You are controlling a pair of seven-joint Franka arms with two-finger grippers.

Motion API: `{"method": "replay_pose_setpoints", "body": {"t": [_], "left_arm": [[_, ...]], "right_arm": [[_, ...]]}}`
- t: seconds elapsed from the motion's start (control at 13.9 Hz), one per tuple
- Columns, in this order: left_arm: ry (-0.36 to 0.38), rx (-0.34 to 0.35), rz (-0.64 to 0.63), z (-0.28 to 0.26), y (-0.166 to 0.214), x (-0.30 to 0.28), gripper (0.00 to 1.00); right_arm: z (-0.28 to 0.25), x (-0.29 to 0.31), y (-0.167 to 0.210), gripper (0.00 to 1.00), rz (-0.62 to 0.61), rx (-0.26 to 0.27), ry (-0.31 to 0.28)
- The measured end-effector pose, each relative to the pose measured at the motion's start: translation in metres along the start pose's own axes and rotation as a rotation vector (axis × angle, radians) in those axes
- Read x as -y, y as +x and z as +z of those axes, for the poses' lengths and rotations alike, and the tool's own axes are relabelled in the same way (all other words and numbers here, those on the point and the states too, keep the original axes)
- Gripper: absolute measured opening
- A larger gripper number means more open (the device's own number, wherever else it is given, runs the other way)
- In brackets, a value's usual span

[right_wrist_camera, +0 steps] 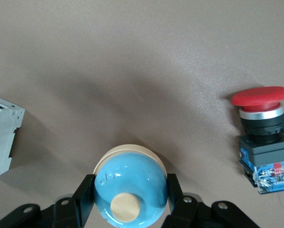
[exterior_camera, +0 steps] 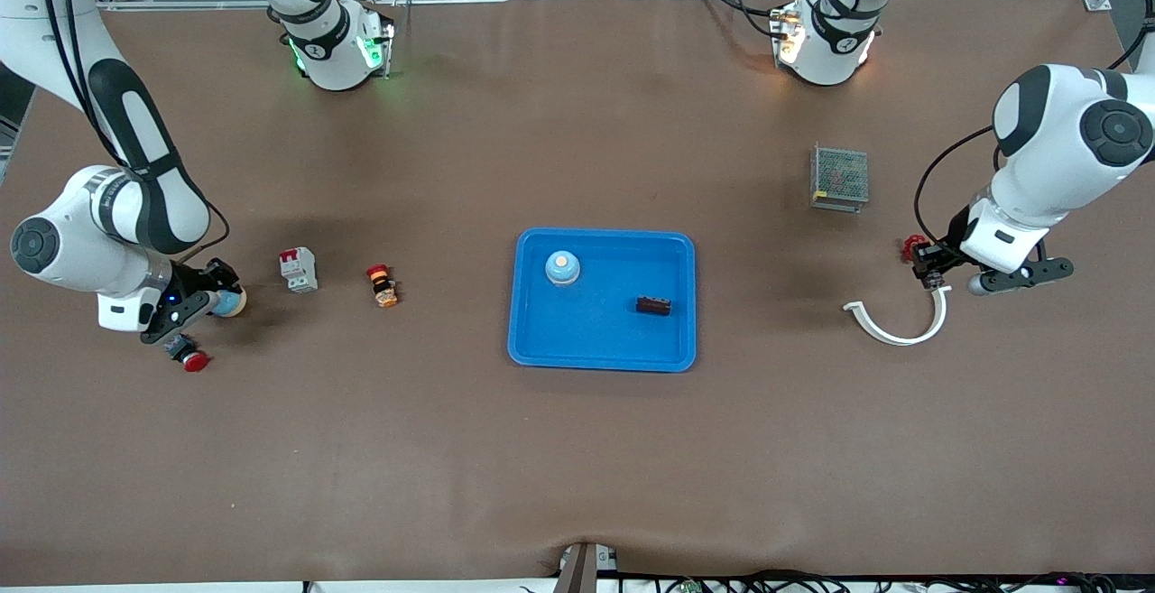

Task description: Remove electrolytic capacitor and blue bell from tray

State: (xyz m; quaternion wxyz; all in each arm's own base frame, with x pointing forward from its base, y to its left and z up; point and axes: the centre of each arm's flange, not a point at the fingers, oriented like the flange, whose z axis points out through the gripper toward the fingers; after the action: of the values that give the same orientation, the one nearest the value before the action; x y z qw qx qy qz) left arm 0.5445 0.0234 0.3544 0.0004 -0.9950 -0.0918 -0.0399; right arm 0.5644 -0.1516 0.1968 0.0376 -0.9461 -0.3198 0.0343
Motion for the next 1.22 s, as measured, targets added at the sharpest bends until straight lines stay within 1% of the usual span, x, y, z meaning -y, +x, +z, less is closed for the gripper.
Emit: {"method": "replay_pose_setpoints", "body": {"t": [0.14,0.22,0.29,0.36,0.43,0.57,0.65,0.79,0.86,1.01,1.08,1.22], "left_arm": [[0.002,-0.006,0.011,-0.006,0.004,0.002,0.33],[0.009,0.002,0.017,-0.009,0.007,0.003,0.33],[0.021,0.017,0.022,-0.01,0.01,0.004,0.33],[0.036,0.035,0.024,-0.007,0.013,0.005,0.33],[0.056,0.048,0.026,-0.001,0.018,0.005,0.33],[0.085,0.058,0.032,0.009,0.026,-0.002,0.33],[0.083,0.061,0.038,0.008,0.029,-0.005,0.33],[0.062,0.054,0.052,-0.003,0.033,0.002,0.33],[0.056,0.046,0.058,-0.011,0.035,0.009,0.33],[0.066,0.037,0.064,-0.022,0.036,0.019,0.33],[0.075,0.035,0.07,-0.024,0.036,0.021,0.33],[0.084,0.034,0.086,-0.026,0.036,0.022,0.33]], "right_arm": [[0.0,0.0,0.0,0.66,0.007,-0.006,0.002],[0.0,0.0,0.001,0.66,0.015,-0.013,0.006],[0.0,0.0,0.001,0.7,0.017,-0.015,0.007],[0.0,0.0,0.001,0.7,0.018,-0.016,0.007],[-0.001,0.0,0.001,0.75,0.018,-0.016,0.007],[-0.002,0.0,0.002,0.93,0.019,-0.018,0.006],[-0.003,-0.001,0.002,1.0,0.019,-0.02,0.004],[-0.009,-0.002,0.005,1.0,0.015,-0.025,0.0],[-0.017,-0.002,0.01,1.0,0.01,-0.022,0.009],[-0.055,-0.001,0.029,1.0,0.027,0.001,0.056],[-0.084,0.004,0.044,1.0,0.059,0.013,0.077],[-0.149,0.028,0.087,1.0,0.133,0.031,0.089]]}}
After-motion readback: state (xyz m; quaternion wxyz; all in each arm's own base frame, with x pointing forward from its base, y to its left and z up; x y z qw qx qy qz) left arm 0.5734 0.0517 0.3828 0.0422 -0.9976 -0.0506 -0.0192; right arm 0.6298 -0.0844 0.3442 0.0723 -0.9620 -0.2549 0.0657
